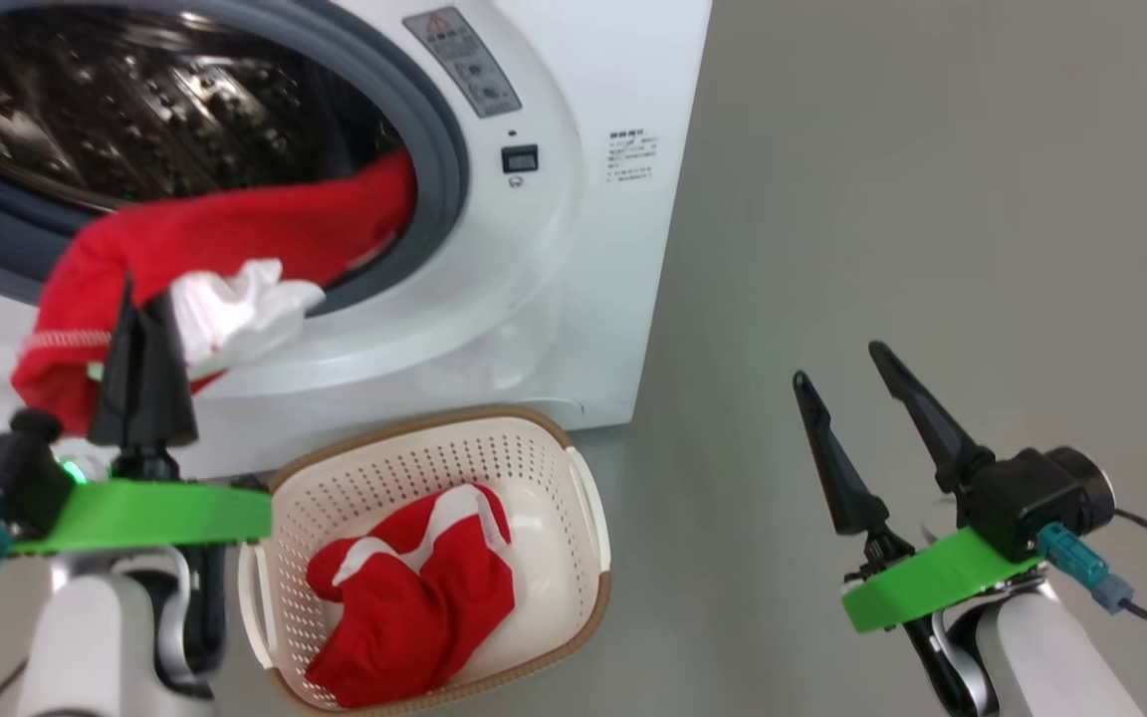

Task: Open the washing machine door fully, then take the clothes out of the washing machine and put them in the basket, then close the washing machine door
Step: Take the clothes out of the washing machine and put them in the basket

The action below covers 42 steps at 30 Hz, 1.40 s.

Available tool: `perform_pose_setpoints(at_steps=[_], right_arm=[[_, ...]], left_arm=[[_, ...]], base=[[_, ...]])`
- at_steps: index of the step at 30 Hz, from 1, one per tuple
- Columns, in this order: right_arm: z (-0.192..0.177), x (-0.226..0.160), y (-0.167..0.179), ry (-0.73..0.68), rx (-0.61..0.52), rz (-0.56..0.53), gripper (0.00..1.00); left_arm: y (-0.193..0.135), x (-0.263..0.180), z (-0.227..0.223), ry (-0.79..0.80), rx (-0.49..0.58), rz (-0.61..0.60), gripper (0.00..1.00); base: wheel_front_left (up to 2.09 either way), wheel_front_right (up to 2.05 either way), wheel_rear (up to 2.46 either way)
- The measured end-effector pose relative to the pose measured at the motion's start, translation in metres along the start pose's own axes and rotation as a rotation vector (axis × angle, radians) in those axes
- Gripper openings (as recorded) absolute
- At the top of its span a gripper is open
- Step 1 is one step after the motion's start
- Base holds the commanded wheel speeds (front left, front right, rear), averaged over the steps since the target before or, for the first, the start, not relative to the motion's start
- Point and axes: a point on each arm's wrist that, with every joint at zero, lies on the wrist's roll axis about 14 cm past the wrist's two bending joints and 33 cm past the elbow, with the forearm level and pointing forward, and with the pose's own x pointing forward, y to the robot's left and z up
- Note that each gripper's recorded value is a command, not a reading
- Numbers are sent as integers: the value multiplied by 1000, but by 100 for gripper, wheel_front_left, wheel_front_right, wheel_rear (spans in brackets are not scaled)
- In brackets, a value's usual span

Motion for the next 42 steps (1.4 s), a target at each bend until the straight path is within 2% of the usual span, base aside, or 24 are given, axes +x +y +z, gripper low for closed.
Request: perform_pose_setpoints(at_steps=[11,15,22,31,42], right_arm=[[11,-7,11,-27,2,23,100],[10,-5,12,-26,6,27,100],[2,-2,12,-6,14,27,100],[-20,2,6,47,23,15,100],[-40,22,-1,83,23,14,100]], left_arm=[[-22,-31,34,-75,-9,-30,0],[-27,-40,31,-65,-44,-27,0],[-29,-52,-8,54,-89,-11,0],[-16,-72,-95,318,-117,48,0],[-3,-77,-181,568,-168,112,0]], base=[[0,0,0],[0,0,0],[0,0,0],[0,0,0],[0,0,0]])
